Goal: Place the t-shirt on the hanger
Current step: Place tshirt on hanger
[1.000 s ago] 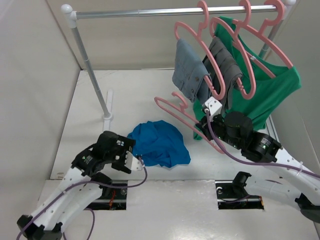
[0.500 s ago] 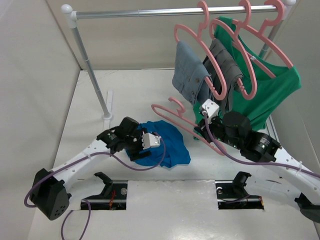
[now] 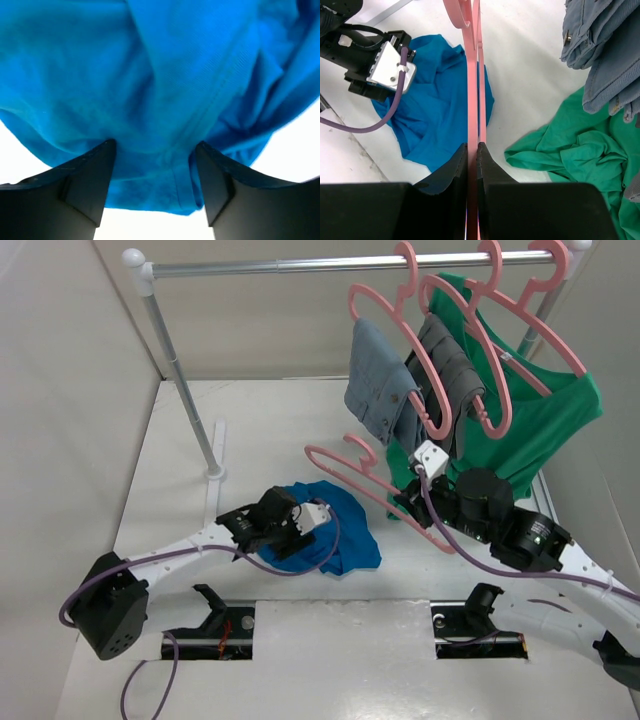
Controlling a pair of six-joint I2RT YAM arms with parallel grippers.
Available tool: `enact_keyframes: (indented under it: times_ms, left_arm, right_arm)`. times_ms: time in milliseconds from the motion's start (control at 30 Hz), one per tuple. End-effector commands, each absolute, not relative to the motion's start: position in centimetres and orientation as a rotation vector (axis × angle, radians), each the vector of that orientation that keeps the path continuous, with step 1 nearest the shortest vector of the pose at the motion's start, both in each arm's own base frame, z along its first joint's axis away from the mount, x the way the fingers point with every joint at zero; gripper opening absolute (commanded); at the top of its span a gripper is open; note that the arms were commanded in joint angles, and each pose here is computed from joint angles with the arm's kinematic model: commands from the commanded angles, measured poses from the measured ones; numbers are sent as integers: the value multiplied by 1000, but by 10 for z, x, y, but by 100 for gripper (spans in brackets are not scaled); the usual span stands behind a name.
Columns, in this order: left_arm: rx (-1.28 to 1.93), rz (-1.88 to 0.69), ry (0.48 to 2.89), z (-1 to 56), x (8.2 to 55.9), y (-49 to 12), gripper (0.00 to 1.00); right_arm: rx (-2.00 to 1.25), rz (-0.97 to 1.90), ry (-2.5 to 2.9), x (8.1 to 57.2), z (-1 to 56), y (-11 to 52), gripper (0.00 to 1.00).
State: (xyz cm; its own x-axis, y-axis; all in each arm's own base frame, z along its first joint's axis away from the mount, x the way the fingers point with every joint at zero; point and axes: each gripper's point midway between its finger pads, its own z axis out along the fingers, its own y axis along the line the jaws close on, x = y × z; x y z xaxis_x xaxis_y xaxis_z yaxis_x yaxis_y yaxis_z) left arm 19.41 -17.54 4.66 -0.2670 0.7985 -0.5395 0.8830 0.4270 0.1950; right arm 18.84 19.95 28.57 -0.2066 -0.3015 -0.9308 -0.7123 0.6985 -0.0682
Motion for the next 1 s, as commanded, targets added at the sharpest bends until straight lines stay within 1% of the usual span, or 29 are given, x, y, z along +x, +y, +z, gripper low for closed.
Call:
enact_keyframes:
  times_ms: [0, 33, 67, 100, 133, 167, 200, 233, 300, 467, 533, 600, 700, 733, 800, 833, 900, 967]
  left_arm:
    - [1309, -152, 2105, 48, 204, -177, 60]
    - [1300, -108, 2117, 46, 208, -172, 52]
    - [1276, -63, 2112, 48, 214, -168, 32]
    - [1285, -58, 2106, 48, 214, -168, 31]
    - [1275, -46, 2099, 50, 216, -167, 13]
    - [1282, -17, 2103, 52, 217, -163, 7]
    - [1278, -19, 2097, 58, 219, -165, 2]
    - [1273, -21, 2091, 64, 220, -166, 0]
    - [1294, -11, 2118, 67, 216, -162, 0]
    - [1266, -25, 2089, 114, 246, -162, 0]
    - [1259, -68, 2142, 121, 252, -158, 0]
    - [1279, -94, 2146, 134, 266, -167, 0]
    - [1333, -185, 2156, 139, 265, -182, 0]
    - [1362, -234, 2151, 138, 261, -188, 1]
    - [1376, -252, 2167, 137, 258, -189, 4]
    - [1391, -259, 2156, 137, 257, -190, 8]
    - [1410, -223, 2175, 120, 255, -182, 11]
    - [1420, -144, 2194, 104, 258, -172, 18]
  right_arm:
    - [-753, 472, 1759, 191, 298, 199, 0]
    - [-749, 475, 1751, 192, 300, 199, 0]
    - [-749, 475, 1751, 192, 300, 199, 0]
    - [-749, 475, 1751, 192, 300, 199, 0]
    - [-749, 475, 1751, 192, 300, 199, 0]
    - [-757, 468, 1767, 193, 296, 200, 0]
    - [-747, 476, 1748, 193, 305, 200, 0]
    - [-762, 478, 1763, 189, 304, 198, 0]
    - [-803, 501, 1767, 183, 307, 200, 0]
    - [-899, 627, 1844, 145, 319, 194, 0]
    - [-918, 670, 1876, 132, 320, 191, 0]
    - [-932, 699, 1893, 120, 325, 184, 0]
    - [-935, 732, 1920, 109, 328, 180, 0]
    - [-933, 717, 1935, 110, 325, 177, 0]
    - [-903, 702, 1942, 110, 331, 172, 0]
    - [-895, 707, 1947, 107, 331, 169, 0]
    - [-893, 689, 1965, 109, 324, 169, 0]
    - [-894, 703, 1950, 111, 322, 173, 0]
